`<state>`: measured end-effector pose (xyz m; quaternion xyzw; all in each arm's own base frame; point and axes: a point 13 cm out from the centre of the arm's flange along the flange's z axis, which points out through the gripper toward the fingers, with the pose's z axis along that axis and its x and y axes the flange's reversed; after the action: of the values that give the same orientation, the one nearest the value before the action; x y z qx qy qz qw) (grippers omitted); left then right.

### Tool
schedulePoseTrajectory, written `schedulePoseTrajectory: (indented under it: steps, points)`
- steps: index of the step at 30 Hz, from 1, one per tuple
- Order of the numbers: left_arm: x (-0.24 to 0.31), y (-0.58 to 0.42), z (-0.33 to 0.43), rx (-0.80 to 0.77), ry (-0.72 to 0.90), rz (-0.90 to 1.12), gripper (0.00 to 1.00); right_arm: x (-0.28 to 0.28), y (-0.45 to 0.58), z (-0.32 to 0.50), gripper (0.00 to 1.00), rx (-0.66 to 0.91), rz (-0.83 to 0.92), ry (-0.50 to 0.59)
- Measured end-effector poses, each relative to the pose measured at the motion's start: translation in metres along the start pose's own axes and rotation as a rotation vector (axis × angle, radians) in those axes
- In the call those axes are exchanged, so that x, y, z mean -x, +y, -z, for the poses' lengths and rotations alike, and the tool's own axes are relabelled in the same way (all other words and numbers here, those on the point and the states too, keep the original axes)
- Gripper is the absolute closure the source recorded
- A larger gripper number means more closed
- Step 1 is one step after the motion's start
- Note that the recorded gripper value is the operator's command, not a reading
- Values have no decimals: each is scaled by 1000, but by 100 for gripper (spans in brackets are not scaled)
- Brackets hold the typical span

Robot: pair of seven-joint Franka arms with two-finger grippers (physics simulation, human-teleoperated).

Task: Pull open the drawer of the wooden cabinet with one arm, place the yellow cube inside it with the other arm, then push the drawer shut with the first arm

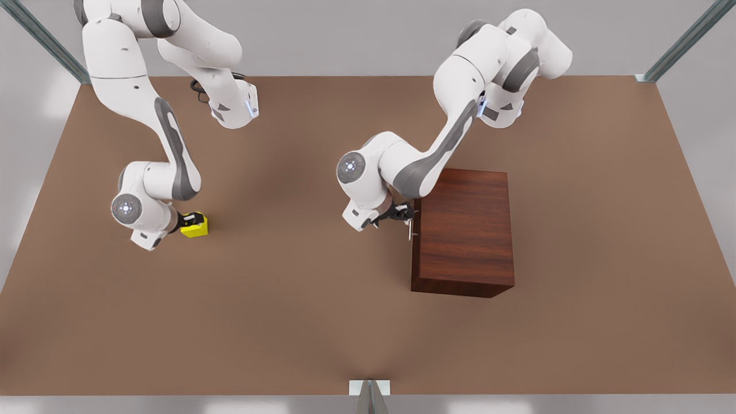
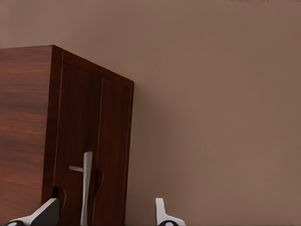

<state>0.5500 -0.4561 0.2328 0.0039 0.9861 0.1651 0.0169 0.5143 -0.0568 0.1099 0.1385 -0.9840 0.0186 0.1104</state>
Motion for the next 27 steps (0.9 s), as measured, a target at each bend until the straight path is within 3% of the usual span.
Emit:
schedulePoseTrajectory:
  steps: [4, 5, 7, 27]
  points:
    - [9, 2, -9, 8, -5, 58, 0, 2, -3, -6, 0, -6, 15, -32]
    - [9, 2, -10, 9, -5, 69, 10, 3, -4, -7, 0, -7, 18, -39]
    - [10, 3, -12, 12, -4, 89, 12, 3, -5, -9, 0, -8, 25, -45]
    - [14, 14, -38, 53, 24, 208, 11, -20, 2, -59, 0, 17, 63, -18]
